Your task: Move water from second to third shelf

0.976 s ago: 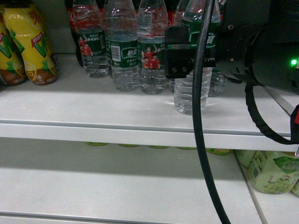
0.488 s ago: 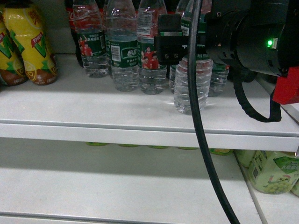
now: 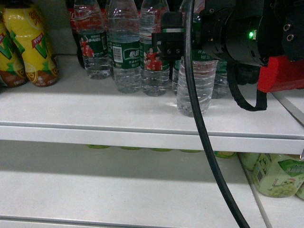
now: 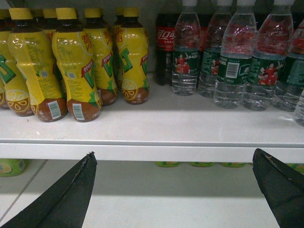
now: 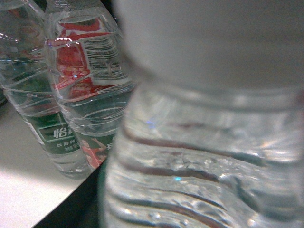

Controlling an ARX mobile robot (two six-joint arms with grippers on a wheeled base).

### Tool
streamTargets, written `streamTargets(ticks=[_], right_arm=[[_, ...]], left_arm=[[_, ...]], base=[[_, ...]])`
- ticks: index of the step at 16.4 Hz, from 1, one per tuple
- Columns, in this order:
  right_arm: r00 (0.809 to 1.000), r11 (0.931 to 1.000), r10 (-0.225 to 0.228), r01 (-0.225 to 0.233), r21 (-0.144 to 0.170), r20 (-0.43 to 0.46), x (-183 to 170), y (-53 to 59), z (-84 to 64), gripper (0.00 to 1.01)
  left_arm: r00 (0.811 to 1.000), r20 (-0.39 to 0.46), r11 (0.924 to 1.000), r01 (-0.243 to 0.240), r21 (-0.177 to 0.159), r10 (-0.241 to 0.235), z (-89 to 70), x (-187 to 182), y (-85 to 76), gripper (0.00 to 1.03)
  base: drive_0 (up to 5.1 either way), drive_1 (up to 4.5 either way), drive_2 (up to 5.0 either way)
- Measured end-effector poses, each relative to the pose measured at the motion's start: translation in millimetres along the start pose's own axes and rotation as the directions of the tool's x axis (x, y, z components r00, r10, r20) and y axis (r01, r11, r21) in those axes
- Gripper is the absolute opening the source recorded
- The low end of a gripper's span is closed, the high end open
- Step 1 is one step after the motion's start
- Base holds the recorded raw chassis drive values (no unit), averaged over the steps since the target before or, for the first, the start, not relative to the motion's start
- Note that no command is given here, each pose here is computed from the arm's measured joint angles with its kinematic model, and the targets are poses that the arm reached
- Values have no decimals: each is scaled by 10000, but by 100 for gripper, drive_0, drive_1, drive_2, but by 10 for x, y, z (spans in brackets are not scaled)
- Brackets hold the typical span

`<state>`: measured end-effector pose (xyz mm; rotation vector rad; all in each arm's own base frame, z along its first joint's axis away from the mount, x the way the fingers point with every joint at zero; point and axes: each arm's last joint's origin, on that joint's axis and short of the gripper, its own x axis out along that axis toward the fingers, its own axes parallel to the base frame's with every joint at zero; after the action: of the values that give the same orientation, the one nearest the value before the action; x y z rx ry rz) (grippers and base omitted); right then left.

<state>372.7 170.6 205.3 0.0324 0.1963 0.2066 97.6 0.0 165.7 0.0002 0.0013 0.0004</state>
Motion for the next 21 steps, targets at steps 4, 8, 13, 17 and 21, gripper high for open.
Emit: streamTargets(ticks=[4,8,13,17,21], right_arm=[[10000,9998,-23,23,-219,31,-30,46,-2,47],[9989,9994,309,-313,-112,-345,-279,69,21,44],[9918,9948,1009,-993,242,-789,-1000,-117,29,43],[9983,9940,415,-371,1027,-418,-1669,-536,138,43],[9986,9931,-308,257,1148,430,-2245,-878,226,43]], left_arm=[[10000,0,10000,0,0,0,0,0,0,98],[10000,0,10000,0,0,0,0,0,0,98],[10000,0,10000,0,0,0,0,0,0,98],[10000,-4,10000,0,0,0,0,0,0,98],[10000,0,10000,0,0,0,0,0,0,98]], base=[[0,0,0],[0,0,0],[0,0,0],[0,0,0],[0,0,0]])
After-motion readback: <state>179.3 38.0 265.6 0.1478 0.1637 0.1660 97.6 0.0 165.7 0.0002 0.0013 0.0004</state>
